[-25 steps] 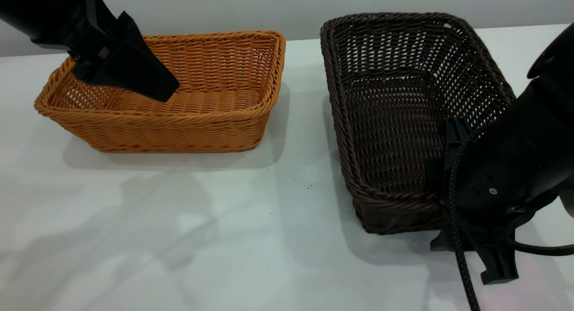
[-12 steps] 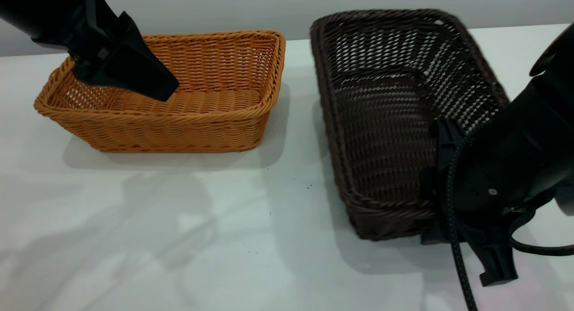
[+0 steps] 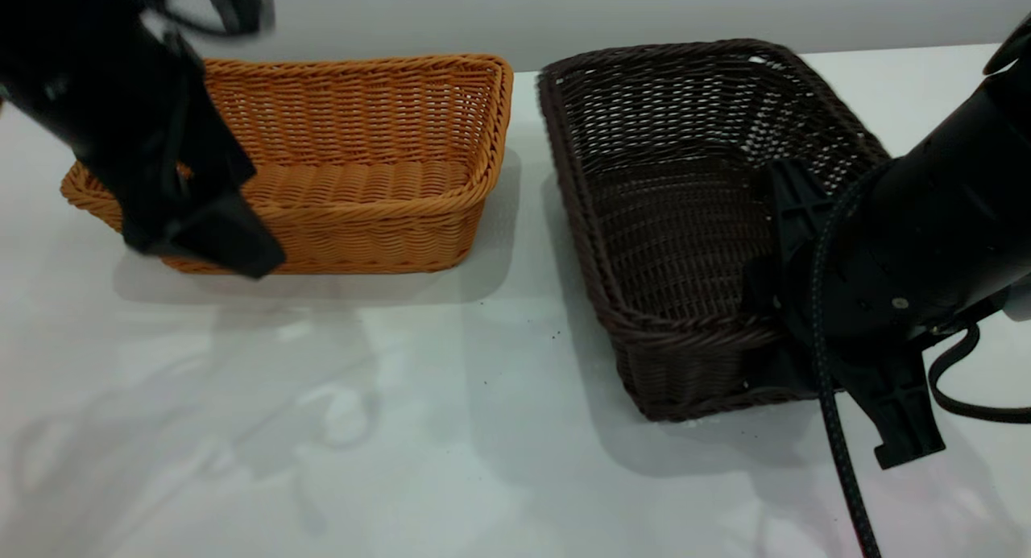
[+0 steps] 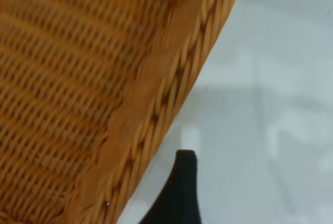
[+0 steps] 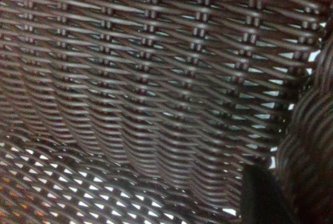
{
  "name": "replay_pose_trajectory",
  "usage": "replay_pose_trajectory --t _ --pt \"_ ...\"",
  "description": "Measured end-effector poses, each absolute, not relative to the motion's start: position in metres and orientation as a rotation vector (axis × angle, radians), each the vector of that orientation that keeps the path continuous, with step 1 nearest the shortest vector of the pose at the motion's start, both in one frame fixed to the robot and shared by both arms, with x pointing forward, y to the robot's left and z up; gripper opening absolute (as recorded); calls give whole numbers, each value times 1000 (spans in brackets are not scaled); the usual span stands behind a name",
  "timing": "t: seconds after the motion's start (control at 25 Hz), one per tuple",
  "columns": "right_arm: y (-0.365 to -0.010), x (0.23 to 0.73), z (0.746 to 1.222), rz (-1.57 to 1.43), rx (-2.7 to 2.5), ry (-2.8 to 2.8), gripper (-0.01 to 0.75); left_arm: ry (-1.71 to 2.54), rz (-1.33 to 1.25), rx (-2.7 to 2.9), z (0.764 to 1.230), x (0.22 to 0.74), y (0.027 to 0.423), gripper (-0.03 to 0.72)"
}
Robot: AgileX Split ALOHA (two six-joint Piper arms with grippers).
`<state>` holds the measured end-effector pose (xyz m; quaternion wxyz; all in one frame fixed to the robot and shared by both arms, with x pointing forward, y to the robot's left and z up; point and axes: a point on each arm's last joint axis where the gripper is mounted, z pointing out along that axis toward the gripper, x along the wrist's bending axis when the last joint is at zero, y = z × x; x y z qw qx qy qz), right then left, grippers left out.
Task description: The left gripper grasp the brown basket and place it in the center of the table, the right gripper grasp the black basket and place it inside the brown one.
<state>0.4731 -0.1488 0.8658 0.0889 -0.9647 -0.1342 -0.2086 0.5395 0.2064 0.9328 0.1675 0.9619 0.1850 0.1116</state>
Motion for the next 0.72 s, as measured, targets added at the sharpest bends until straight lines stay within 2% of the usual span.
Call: replay_pose_trajectory --t 0.24,0.52,0.72 --pt "-150 474 866 -640 -2882 -454 197 397 362 2859 910 552 211 681" --pt "-153 476 866 -667 -2907 -460 195 396 461 2806 927 572 206 681" --pt "-161 481 866 -649 -2892 -465 195 253 495 2848 921 575 206 681"
